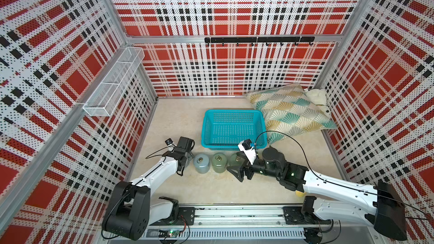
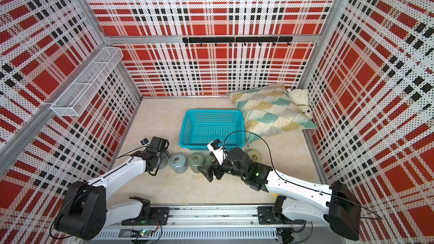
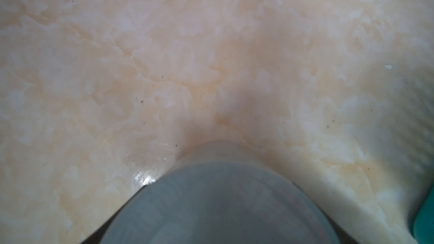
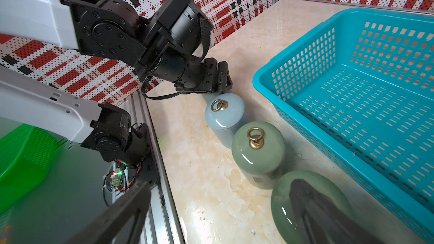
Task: Take the tea canister out of the basket
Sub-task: Place the tea canister at the center of the board.
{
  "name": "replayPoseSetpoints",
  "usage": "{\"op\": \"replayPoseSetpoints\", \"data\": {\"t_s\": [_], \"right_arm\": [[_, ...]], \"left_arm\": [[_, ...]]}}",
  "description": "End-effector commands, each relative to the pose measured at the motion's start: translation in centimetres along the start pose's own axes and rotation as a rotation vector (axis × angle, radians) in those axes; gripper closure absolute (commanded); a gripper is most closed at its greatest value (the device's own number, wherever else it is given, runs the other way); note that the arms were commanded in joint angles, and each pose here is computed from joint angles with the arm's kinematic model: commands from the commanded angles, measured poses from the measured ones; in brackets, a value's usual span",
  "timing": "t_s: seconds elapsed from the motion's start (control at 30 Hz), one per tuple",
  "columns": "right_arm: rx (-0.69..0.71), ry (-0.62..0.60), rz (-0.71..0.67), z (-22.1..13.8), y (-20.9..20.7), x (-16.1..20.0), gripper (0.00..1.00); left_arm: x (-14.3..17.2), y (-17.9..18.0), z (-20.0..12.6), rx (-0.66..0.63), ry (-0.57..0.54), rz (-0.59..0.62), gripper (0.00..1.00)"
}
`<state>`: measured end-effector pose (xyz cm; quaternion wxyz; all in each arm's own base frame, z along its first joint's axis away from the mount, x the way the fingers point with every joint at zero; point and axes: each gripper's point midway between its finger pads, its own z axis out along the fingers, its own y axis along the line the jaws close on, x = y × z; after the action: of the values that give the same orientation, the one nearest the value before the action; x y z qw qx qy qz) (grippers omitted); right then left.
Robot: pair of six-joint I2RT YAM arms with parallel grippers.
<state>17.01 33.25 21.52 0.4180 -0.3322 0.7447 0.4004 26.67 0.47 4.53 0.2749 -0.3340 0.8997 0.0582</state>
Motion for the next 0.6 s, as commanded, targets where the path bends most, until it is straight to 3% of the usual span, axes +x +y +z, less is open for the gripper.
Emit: {"op": "replayPoseSetpoints", "data": {"t_s": [0.0,0.57], "right_arm": [[-0.012,-0.01,-0.014,0.1,0.6,-0.8,0.0],[0.066,-0.027,-0.009,-0.2,-0.7,-1.2,0.0]], "left_arm": [[0.3,0.2,0.5,-0.007,0.016,0.004,0.17],[-0.8,-1.1,-0.7,0.072,0.026,-0.026,0.03]]}}
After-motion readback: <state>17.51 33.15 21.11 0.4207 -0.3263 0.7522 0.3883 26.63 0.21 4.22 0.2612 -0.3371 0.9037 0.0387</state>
